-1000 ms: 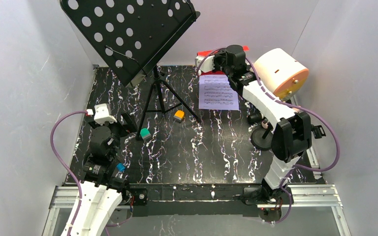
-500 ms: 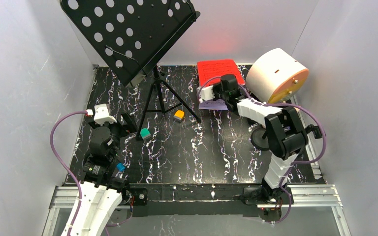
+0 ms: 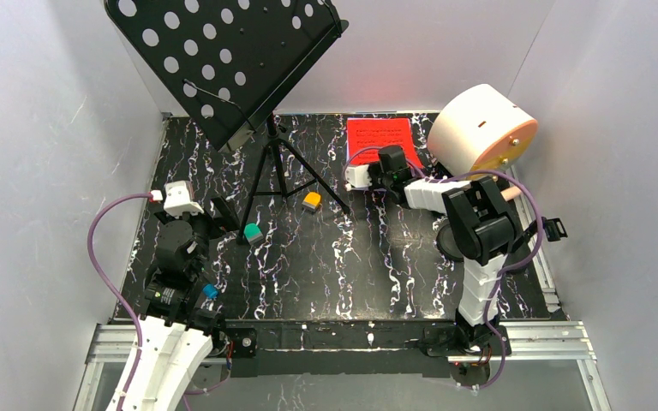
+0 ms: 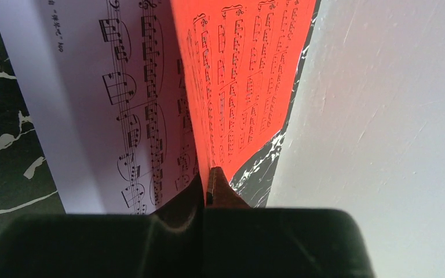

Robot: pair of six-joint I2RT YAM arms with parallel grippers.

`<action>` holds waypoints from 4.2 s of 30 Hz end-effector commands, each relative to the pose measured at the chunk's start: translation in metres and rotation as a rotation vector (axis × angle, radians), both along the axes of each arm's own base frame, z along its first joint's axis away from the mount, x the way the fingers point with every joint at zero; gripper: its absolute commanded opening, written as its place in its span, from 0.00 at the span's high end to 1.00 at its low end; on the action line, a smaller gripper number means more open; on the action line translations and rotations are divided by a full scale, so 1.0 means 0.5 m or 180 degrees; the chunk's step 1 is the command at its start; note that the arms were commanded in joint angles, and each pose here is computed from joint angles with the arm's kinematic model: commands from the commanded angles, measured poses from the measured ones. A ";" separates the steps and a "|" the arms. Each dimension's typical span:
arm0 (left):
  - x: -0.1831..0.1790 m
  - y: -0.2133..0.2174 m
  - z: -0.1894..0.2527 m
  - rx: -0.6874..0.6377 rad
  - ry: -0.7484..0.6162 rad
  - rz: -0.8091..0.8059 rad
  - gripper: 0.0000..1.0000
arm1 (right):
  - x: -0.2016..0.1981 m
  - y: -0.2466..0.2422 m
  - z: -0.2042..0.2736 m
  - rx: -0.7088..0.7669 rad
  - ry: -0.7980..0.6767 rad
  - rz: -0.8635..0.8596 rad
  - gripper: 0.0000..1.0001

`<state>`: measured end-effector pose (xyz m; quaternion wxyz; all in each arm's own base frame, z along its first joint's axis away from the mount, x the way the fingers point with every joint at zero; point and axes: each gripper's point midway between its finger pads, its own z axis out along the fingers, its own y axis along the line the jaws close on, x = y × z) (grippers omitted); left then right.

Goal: Pack up the instrument practice props
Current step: Place the sheet music at the center of the board, then adjust the music stand at the center of the board.

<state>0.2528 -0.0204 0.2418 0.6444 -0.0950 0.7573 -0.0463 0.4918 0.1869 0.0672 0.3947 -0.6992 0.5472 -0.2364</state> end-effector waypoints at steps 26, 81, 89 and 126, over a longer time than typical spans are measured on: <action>0.001 -0.004 0.004 0.0001 -0.0018 -0.0026 0.02 | 0.024 0.040 -0.002 0.0252 -0.0164 -0.0122 0.99; 0.027 -0.071 -0.055 0.0069 0.0385 -0.0594 0.02 | -0.274 0.315 0.267 0.3885 0.2355 0.0464 0.15; 0.031 -0.077 -0.062 0.0056 0.0430 -0.0627 0.02 | -0.230 0.392 0.244 0.3883 0.2145 0.0506 0.18; 0.018 -0.087 -0.037 -0.0026 0.0262 -0.0705 0.02 | -0.412 0.464 0.167 0.4624 0.0840 -0.1467 0.99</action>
